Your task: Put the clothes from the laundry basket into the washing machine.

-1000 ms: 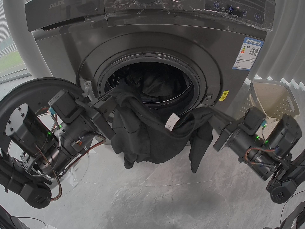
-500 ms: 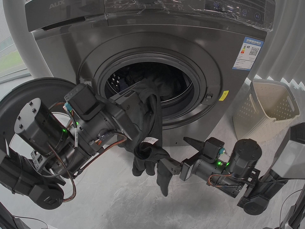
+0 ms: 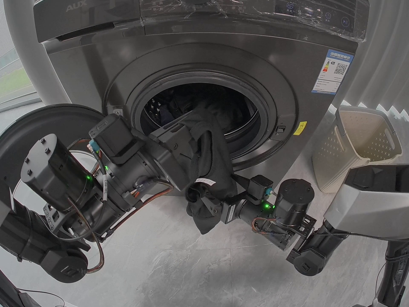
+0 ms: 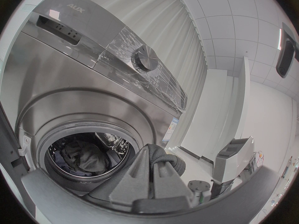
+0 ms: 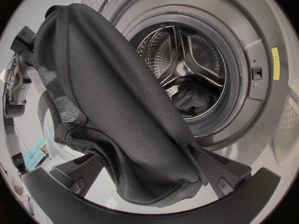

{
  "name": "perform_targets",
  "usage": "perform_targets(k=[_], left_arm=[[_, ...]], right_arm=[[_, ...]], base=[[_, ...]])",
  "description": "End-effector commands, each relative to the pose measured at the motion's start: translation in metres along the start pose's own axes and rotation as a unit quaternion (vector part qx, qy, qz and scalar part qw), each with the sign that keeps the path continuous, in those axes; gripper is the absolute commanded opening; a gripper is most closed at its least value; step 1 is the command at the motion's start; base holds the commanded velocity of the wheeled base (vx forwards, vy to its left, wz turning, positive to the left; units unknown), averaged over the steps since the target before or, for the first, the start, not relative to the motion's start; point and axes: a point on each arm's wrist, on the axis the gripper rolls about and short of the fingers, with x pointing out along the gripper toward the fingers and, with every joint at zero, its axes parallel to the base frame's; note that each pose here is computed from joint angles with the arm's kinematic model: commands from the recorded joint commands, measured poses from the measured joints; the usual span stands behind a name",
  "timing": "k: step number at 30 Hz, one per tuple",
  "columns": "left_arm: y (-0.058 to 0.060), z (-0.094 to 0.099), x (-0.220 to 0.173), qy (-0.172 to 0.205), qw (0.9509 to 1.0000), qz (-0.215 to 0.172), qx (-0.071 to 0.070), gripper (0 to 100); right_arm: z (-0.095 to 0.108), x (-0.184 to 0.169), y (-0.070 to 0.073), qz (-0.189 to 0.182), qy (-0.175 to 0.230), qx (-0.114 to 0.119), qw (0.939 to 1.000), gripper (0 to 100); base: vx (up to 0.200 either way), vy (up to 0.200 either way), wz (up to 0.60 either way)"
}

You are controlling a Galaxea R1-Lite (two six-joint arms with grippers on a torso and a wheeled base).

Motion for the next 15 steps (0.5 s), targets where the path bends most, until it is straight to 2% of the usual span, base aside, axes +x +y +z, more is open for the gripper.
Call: perform_targets(k=[1, 15], left_arm=[[-0.001, 0.002, -0.001, -0.003, 1.0000, -0.001, 0.000, 0], [-0.001, 0.005, -0.001, -0.009, 1.0000, -0.002, 0.000, 0]], right_arm=[[-0.018, 0.020, -0.019, -0.023, 0.003, -0.001, 0.9997, 100], [-0.025, 0.035, -0.026, -0.030, -0.011, -0.001, 0.9995, 100]], base=[[0.000, 0.000, 0.00], [0.000, 0.000, 0.00]])
